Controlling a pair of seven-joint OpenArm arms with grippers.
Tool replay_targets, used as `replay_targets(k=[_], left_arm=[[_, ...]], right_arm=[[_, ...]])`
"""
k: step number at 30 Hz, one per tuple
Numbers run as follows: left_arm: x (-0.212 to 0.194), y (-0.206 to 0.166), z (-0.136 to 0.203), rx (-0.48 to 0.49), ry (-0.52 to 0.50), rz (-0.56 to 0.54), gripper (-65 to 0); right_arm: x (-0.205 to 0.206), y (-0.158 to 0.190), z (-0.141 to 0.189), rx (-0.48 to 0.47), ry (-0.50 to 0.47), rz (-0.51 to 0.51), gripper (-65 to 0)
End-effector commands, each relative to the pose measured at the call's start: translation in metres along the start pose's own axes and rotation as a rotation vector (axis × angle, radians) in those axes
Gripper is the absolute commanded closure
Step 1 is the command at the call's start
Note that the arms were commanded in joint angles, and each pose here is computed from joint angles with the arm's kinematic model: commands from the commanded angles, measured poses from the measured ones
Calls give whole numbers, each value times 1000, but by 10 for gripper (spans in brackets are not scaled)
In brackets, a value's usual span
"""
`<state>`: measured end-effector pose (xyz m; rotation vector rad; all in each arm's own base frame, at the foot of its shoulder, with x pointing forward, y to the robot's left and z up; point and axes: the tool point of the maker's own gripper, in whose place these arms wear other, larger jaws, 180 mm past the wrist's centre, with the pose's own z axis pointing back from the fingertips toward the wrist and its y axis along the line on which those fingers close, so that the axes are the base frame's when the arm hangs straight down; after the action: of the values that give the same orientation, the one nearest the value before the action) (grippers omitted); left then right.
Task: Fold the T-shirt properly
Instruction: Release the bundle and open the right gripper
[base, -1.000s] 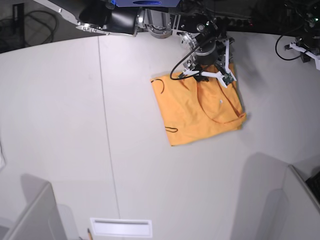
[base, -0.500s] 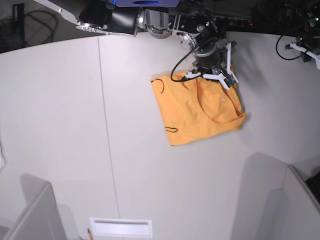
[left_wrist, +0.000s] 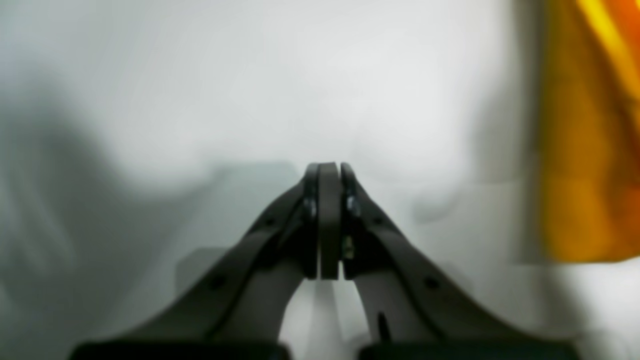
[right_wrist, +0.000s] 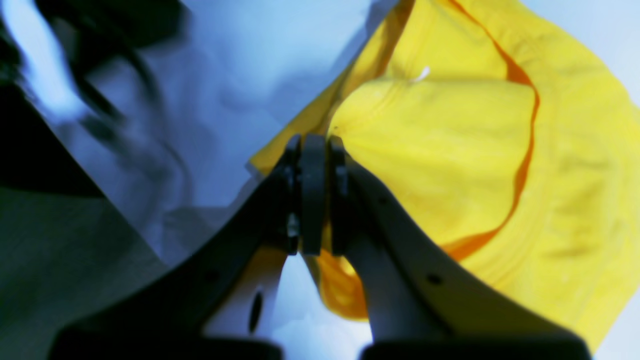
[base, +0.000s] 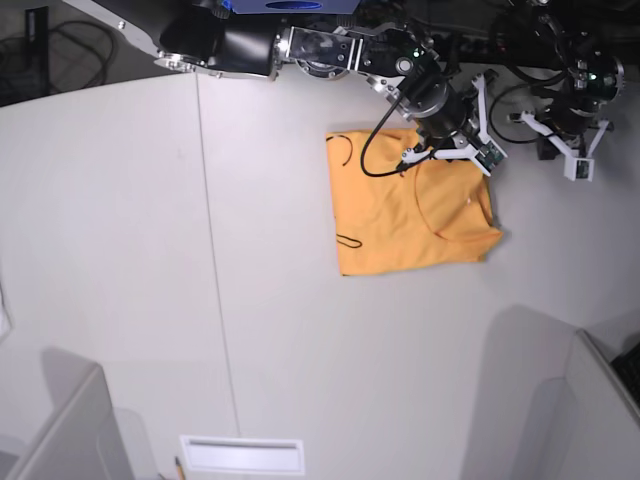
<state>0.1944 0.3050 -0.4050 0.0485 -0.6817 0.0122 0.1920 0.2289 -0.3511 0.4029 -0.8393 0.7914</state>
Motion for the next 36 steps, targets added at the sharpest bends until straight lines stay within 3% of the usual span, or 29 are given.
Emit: replay_targets(k=[1,10,21,25,29,30,32,36], left_arm=[[15,-4,-1,-10,-37,-20,0],[18,-74,-20,-177,-15,-125,0],[20,-120,-10,-279,-29,-217,0],[23,-111,-8,-258,-34,-218,0],[22,-63,13,-128,-48,-187,0],[22,-50,19,-90,-52,-178,0],[23,-27,29,-25,-61,-158,0],[25,9,45,61,-98,-76,0]], right_arm=[[23,2,1,4,-74,5,0],[26,-5,-8,-18,-126,25,0],[39,6,-5,30,-188,55,0],[38,6,-6,30,-182,56,0],[23,7,-10,27,-125,54,0],[11,8,-11,27,-80,52,-32],[1,12,-12,43,-34,65,-176],[9,30,-3,133,-49,119,-171]])
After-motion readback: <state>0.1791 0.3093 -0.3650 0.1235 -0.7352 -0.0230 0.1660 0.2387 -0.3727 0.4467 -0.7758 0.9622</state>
